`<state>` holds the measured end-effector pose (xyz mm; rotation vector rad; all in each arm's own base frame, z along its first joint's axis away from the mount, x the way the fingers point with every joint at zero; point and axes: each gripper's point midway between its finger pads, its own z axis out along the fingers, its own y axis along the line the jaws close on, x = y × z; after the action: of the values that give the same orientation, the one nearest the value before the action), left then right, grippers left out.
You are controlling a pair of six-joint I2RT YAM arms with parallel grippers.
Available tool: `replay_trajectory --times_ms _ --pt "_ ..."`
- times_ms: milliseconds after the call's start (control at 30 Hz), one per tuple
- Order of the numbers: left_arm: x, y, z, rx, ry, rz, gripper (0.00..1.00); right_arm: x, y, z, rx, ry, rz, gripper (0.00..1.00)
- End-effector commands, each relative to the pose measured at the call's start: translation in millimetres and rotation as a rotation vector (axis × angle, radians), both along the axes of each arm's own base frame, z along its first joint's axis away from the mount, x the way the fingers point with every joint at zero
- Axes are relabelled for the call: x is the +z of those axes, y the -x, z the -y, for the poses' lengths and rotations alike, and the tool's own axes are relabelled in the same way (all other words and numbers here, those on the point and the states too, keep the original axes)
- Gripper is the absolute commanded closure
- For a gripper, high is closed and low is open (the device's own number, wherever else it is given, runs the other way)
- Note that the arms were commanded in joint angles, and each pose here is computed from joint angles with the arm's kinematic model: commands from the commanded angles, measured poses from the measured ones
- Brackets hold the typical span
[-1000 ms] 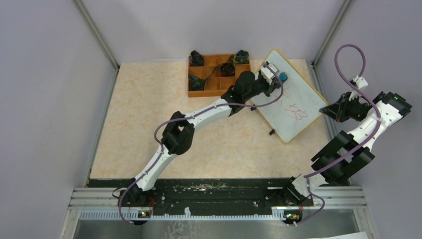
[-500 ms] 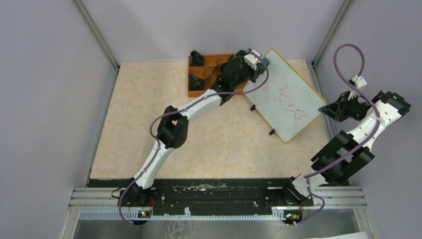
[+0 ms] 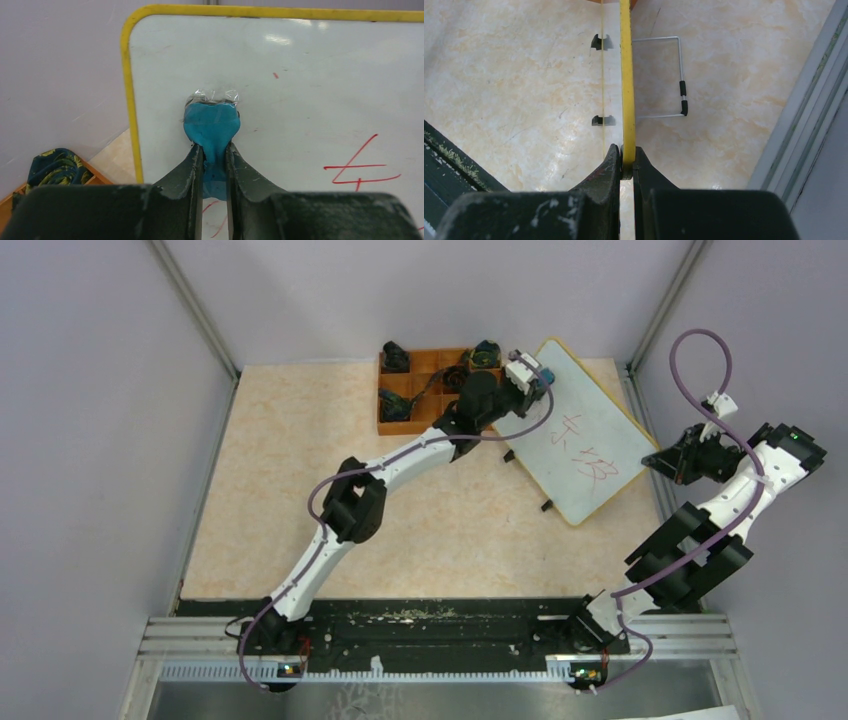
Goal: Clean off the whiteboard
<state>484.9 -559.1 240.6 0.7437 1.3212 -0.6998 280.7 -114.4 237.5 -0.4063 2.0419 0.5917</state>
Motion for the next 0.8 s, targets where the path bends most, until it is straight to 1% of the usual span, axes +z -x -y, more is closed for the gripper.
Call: replay_trajectory --times_ms 0,133,300,467,567,767 --pt "18 54 39 -0.155 0.026 0.028 0.95 -37 19 -3 0.088 0.107 -0.148 1.00" --pt "18 65 43 -0.170 0.026 0.025 0.95 -36 19 -2 0.087 0.109 -0.149 1.00" --pt "7 51 33 -0.113 -0.005 0.017 0.96 -36 18 -2 0.082 0.106 -0.152 1.00" --pt "-15 34 11 -0.044 -0.044 -0.002 0.96 -35 16 0 0.069 0.094 -0.163 1.00" --pt "-29 30 3 -0.025 -0.077 -0.007 0.96 -33 15 2 0.059 0.093 -0.169 1.00" --pt "-36 30 3 -0.025 -0.091 -0.011 0.96 -22 8 10 0.024 0.088 -0.175 1.00"
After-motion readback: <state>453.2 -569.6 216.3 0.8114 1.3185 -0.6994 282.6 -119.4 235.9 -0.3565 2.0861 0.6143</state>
